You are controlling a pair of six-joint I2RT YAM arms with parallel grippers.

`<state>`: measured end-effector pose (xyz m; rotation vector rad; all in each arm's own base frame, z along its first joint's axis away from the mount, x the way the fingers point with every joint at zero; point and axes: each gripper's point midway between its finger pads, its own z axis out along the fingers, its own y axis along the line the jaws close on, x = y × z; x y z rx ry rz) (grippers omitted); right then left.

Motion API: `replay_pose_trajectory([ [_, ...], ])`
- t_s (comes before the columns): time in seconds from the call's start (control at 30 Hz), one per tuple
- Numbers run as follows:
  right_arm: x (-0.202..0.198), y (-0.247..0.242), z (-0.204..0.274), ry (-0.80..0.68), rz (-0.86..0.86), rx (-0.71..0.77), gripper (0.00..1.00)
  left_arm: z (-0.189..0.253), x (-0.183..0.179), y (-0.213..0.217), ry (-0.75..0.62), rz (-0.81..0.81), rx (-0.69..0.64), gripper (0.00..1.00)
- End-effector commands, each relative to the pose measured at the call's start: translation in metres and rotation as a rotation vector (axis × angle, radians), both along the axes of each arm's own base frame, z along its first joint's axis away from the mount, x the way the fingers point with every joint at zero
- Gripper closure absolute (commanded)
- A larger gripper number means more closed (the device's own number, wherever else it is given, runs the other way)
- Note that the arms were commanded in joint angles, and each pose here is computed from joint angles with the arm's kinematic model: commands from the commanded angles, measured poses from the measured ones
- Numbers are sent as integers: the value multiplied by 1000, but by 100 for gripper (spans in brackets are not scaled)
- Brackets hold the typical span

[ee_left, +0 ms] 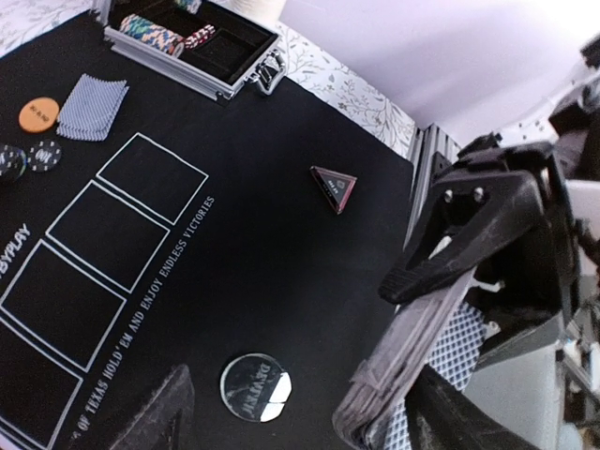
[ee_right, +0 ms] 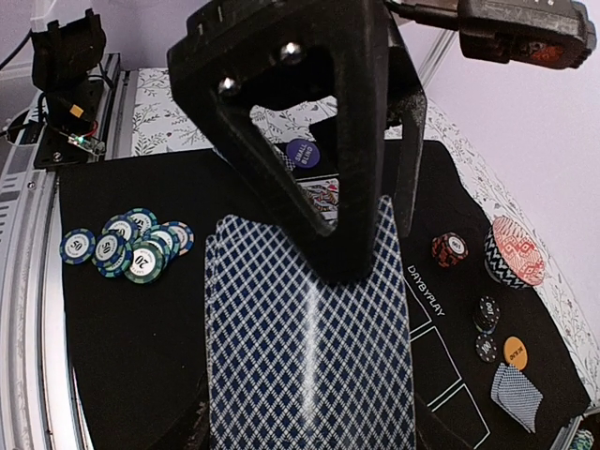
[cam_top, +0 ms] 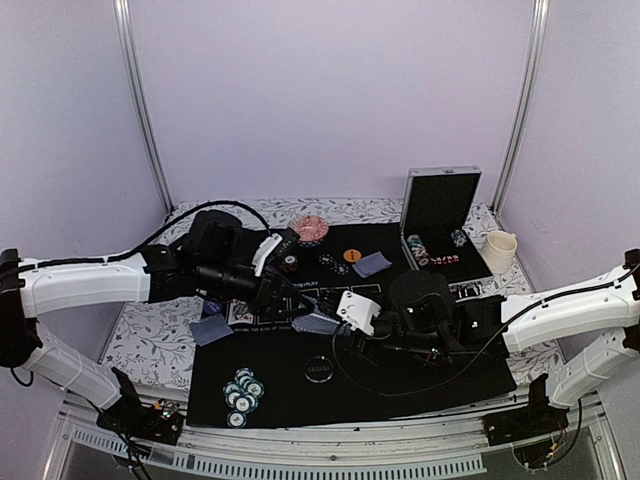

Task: Distribute texas hold em gaming equipment
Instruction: Pick up the poker card from the face-down deck piles.

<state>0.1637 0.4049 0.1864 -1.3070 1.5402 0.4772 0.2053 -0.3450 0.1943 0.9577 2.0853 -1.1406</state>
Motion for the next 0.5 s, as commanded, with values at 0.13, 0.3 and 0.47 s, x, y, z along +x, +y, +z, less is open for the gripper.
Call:
replay_pose_trajectory([
  [0.13,4,7,17,-19,3,36,51,-16,2,-2,34,-22,71,48],
  [0.3,3,7,15,-18,4,32,51,-16,4,6,43,-17,63,50],
  [0.47,4,8,17,-22,4,34,51,-12,4,12,33,-11,58,49],
])
